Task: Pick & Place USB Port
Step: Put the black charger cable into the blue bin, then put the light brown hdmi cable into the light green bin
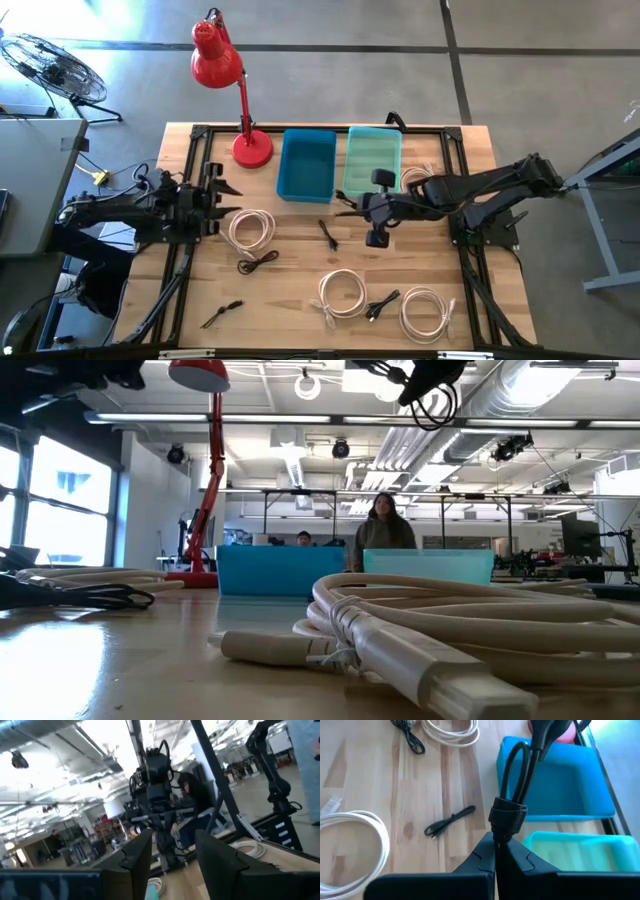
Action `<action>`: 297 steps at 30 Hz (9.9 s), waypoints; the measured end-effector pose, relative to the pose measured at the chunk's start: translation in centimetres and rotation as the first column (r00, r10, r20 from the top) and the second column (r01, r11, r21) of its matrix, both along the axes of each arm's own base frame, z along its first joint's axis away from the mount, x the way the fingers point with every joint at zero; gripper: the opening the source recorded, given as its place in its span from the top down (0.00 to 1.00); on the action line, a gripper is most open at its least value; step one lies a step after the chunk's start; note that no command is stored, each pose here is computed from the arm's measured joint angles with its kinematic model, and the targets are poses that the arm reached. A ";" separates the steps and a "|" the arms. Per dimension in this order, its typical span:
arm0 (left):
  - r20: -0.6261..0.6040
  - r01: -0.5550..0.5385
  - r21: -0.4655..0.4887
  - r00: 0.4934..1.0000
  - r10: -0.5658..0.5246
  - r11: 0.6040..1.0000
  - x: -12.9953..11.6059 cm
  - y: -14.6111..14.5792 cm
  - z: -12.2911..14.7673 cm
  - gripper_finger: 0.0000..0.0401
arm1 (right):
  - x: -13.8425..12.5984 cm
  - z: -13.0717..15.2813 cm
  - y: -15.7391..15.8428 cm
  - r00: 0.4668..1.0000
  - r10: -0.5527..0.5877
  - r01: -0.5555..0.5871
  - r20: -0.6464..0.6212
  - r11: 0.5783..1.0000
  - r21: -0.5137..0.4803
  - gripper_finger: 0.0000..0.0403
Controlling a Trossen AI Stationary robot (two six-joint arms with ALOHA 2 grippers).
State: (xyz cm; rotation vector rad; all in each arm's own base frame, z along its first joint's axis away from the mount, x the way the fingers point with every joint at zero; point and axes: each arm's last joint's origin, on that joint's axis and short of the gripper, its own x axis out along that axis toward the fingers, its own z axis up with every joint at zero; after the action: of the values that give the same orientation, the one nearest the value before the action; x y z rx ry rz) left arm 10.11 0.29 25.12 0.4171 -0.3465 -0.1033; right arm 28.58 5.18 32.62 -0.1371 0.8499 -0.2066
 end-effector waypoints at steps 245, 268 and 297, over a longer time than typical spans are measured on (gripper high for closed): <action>-0.844 -0.135 0.289 -0.503 0.186 0.948 14.4 0.6 -10.5 0.43 | -2.9 1.0 0.9 0.990 -0.143 0.143 0.003 0.988 -0.050 0.41; -0.831 -0.190 0.446 -0.452 0.325 0.875 13.8 0.7 -9.0 0.98 | -2.9 0.9 1.0 0.993 -0.120 0.120 -0.008 0.993 -0.018 0.41; -0.353 -0.403 0.245 0.810 0.469 0.882 6.1 -4.0 11.1 0.98 | -1.2 2.5 1.4 0.982 -0.027 0.044 0.186 0.995 -0.090 0.41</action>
State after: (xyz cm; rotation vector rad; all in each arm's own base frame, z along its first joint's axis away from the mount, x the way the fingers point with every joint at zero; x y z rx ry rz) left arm 16.25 -3.69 36.18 0.6128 0.1775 0.2387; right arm 27.34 6.54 35.09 -0.1880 0.6583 -0.2883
